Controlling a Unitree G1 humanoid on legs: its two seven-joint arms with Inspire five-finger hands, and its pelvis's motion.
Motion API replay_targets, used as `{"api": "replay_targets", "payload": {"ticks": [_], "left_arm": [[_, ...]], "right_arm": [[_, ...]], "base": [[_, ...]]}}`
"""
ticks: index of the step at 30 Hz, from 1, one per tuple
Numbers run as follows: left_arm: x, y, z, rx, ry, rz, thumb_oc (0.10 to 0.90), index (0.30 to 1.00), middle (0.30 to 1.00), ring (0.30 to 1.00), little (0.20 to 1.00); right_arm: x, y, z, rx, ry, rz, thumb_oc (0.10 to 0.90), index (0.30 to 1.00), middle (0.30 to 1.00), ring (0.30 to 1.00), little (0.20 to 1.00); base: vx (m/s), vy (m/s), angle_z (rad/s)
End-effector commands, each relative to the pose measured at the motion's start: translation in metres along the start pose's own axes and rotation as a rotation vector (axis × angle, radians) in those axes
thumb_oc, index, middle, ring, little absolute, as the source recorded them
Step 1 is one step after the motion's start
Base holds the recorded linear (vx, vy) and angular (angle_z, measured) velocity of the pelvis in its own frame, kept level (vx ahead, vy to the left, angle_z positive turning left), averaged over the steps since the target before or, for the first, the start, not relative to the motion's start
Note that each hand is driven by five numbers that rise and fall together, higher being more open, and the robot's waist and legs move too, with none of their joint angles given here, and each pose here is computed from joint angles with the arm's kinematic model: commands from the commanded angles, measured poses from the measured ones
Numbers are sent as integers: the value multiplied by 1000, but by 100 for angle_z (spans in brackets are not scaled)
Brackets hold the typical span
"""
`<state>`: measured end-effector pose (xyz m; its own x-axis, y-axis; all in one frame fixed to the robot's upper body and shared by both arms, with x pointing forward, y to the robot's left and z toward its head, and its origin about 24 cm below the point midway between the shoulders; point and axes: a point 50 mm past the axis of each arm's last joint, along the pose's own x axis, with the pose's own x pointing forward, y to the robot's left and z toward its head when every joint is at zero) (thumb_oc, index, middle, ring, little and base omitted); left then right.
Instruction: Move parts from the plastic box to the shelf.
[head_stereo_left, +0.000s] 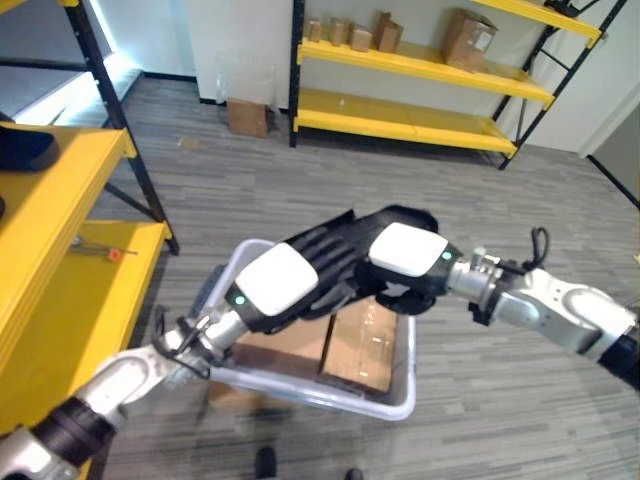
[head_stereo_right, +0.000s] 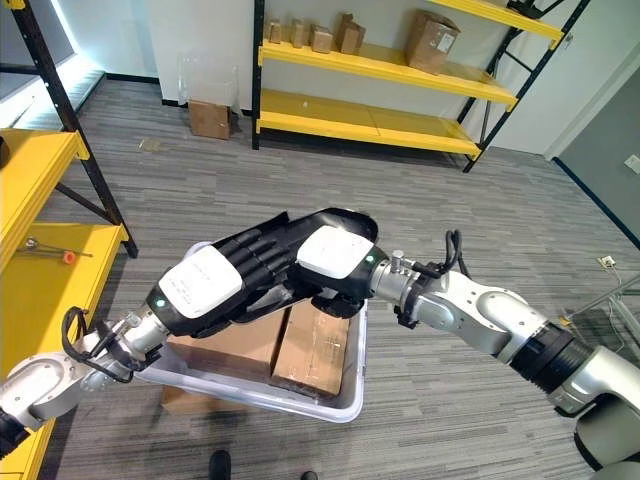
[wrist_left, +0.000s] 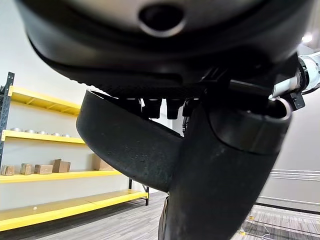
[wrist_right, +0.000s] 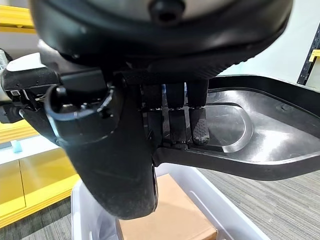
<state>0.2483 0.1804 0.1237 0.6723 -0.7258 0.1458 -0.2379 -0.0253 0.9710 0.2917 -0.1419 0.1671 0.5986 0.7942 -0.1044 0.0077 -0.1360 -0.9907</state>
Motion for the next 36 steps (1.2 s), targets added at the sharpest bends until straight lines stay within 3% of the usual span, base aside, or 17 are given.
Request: {"api": "replay_targets", "payload": {"ticks": [1, 31, 33, 34, 36], "left_arm": [[21, 16, 6, -60, -44, 141, 400, 300, 300, 300, 300], [-6, 20, -30, 33, 164, 150, 400, 300, 300, 300, 300], [-9, 20, -32, 35, 182, 162, 400, 300, 300, 300, 300], [-13, 19, -34, 27, 214, 162, 400, 300, 300, 300, 300], [-15, 18, -36, 32, 229, 163, 400, 300, 300, 300, 300]], "right_arm": [[14, -54, -5, -10, -26, -275, 400, 300, 300, 300, 300], [3, -55, -8, 33, 5, -309, 400, 300, 300, 300, 300], [0, -55, -9, 53, 18, -332, 814, 879, 879, 879, 879], [-3, -54, -8, 108, 20, -352, 900, 1000, 1000, 1000, 1000], [-7, -53, -9, 129, 36, -374, 900, 1000, 1000, 1000, 1000]], "base": [[0, 0, 0], [0, 0, 0], [0, 0, 0], [0, 0, 0], [0, 0, 0]]}}
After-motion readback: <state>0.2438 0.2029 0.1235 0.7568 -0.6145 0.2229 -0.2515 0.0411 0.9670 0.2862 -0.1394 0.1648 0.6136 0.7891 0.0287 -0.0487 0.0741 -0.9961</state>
